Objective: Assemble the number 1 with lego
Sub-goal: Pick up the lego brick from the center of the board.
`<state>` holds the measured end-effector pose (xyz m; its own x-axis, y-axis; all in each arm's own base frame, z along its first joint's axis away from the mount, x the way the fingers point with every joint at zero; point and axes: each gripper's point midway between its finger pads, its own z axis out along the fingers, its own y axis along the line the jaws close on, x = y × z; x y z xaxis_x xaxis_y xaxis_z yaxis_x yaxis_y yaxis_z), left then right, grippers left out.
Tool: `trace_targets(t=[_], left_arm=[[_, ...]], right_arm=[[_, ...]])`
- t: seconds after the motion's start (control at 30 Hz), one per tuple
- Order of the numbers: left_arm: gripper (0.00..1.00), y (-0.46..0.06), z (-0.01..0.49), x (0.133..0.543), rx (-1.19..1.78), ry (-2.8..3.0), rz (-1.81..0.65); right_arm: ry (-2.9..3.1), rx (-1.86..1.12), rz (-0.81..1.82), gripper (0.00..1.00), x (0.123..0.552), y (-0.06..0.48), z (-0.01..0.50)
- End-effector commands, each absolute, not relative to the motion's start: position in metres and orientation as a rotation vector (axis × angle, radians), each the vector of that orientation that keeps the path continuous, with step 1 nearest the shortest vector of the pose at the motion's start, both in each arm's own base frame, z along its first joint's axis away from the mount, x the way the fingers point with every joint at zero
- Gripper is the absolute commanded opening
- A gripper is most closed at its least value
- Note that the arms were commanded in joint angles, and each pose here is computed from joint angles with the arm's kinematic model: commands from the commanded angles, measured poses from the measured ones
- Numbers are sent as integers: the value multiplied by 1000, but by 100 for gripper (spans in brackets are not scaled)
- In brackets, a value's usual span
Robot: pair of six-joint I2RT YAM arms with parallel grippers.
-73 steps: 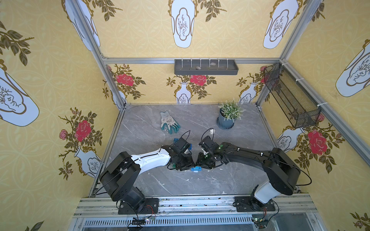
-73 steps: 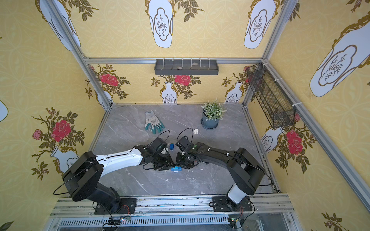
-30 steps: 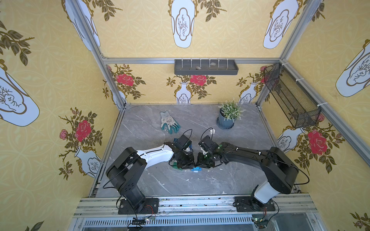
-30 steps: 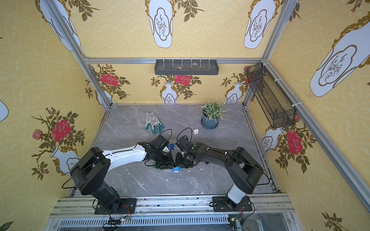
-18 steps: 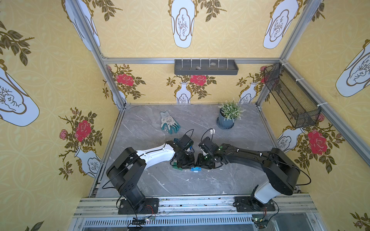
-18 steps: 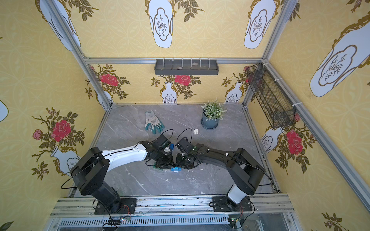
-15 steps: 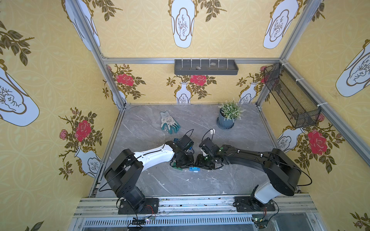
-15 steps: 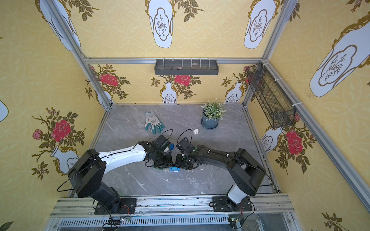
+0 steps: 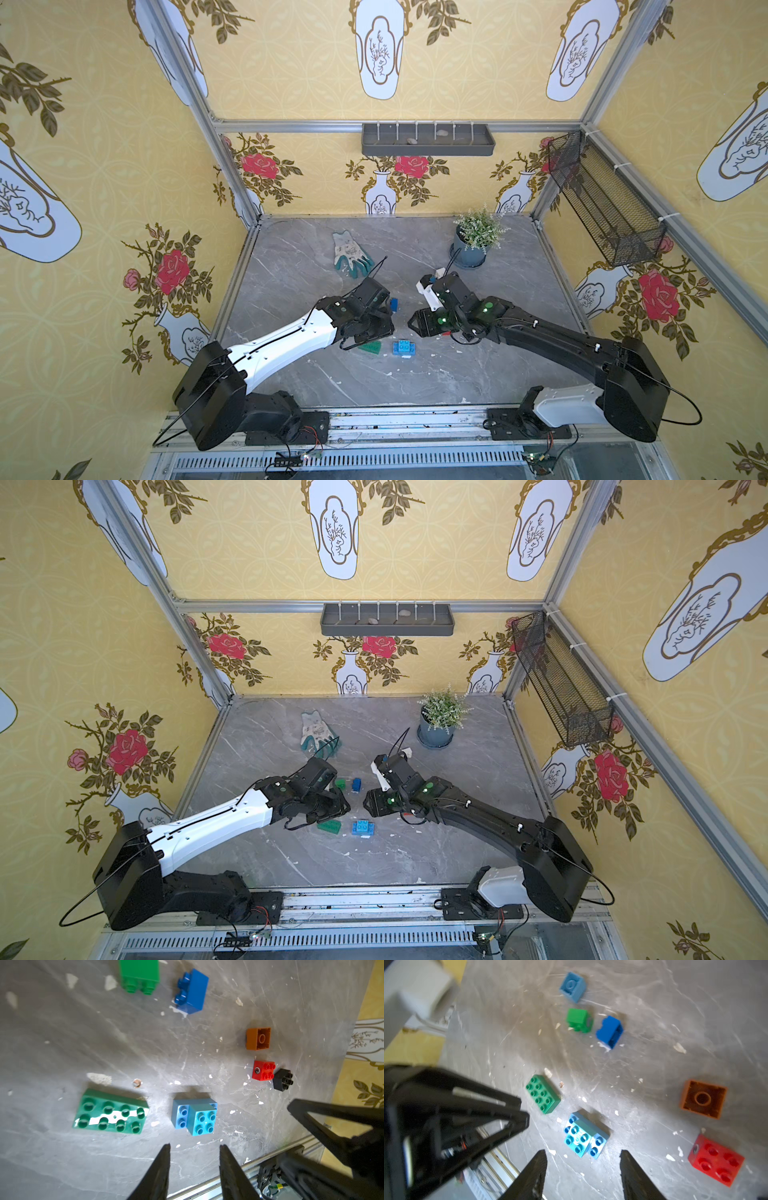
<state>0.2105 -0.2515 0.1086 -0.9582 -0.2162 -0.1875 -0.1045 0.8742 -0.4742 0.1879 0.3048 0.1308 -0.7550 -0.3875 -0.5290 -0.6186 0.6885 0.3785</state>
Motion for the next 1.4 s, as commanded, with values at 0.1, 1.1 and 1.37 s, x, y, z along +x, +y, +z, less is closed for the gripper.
trace_targets(t=[0.1, 1.1, 1.37], left_arm=[[43, -216, 109, 226, -539, 2677, -655], [49, -198, 105, 254, -659, 2636, -662], [46, -196, 106, 255, -669, 2632, -654]], right_arm=[[2028, -1531, 537, 62, 169, 303, 122], [2894, -371, 244, 70, 279, 242, 47], [2936, -381, 234, 60, 285, 248, 35]])
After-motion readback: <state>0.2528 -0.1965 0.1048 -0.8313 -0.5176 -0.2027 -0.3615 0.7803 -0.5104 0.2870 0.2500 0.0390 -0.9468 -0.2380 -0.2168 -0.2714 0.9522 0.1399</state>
